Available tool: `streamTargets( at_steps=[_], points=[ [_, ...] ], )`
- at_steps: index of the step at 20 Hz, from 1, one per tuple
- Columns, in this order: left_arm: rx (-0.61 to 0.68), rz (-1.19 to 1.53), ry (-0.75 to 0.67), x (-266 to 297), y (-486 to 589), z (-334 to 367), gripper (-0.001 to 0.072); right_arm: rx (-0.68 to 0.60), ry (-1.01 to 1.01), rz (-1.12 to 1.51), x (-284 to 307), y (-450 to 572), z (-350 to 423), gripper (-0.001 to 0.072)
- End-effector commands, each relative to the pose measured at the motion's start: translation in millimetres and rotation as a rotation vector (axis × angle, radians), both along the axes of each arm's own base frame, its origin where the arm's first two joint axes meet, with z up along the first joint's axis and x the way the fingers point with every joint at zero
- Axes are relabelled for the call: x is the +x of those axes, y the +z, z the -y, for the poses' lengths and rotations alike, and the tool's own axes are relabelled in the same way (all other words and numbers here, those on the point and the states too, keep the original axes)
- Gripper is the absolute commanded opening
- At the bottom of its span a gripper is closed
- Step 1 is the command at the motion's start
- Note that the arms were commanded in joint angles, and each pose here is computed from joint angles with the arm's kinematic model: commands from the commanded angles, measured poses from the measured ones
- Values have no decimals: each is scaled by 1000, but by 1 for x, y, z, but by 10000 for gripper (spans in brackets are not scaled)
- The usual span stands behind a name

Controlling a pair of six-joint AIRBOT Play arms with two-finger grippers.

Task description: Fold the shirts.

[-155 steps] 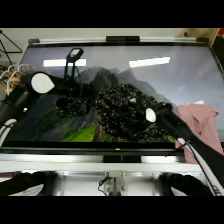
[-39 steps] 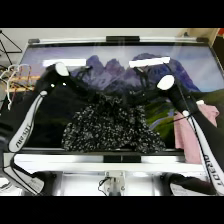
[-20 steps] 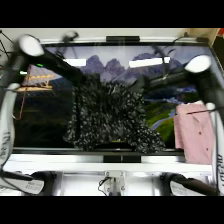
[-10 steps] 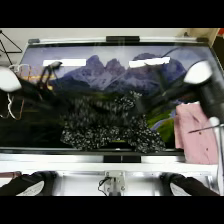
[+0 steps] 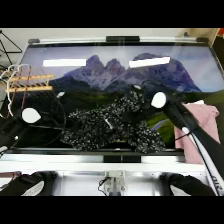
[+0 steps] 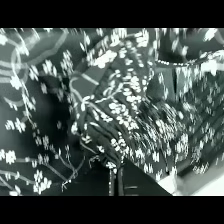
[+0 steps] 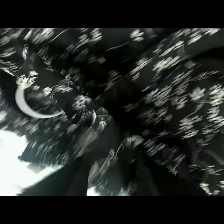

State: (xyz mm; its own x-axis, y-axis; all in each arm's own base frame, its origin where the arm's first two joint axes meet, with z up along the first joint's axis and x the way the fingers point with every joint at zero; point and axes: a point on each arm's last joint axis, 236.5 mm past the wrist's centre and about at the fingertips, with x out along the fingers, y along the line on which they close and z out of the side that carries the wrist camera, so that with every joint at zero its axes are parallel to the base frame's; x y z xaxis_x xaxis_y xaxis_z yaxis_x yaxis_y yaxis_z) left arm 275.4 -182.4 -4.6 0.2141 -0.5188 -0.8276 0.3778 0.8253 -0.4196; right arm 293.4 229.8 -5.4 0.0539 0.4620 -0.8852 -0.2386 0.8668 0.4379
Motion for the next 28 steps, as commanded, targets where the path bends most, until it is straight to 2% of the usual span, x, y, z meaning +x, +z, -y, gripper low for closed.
streamTargets(
  at_steps=[1,4,5,6,7,12,13,14,16,19,24,26,27,28],
  points=[
    [-19,44,25,9,0,2,52,-122,-83,9,11,-11,22,421],
    [-19,42,24,9,0,2,52,-176,-98,63,26,16,33,422],
    [-19,42,24,9,0,2,52,-167,-112,78,31,30,32,437],
    [-19,42,24,9,0,2,52,-153,-128,64,30,41,28,507],
    [-19,42,24,9,0,2,52,-164,-117,48,23,49,25,510],
    [-8,73,-3,11,0,1,52,-445,27,104,-41,46,-5,511],
    [-5,79,-10,12,0,0,52,-478,26,122,-53,40,-11,536],
    [3,81,-8,13,-1,-3,52,-504,13,119,-67,29,-16,626],
    [27,86,-3,15,-3,-10,52,-512,-8,49,-100,2,-23,626],
    [45,86,10,18,-5,-19,52,-459,-3,0,-131,-30,-41,626],
    [49,64,22,19,-12,-23,52,-513,-38,34,-122,-59,-37,626],
    [50,60,22,19,-14,-23,52,-520,-36,35,-119,-74,-42,620],
    [50,59,22,19,-14,-23,52,-541,-34,44,-115,-80,-40,544],
    [50,58,22,19,-14,-23,52,-568,-37,59,-110,-82,-34,412]
  ],
)
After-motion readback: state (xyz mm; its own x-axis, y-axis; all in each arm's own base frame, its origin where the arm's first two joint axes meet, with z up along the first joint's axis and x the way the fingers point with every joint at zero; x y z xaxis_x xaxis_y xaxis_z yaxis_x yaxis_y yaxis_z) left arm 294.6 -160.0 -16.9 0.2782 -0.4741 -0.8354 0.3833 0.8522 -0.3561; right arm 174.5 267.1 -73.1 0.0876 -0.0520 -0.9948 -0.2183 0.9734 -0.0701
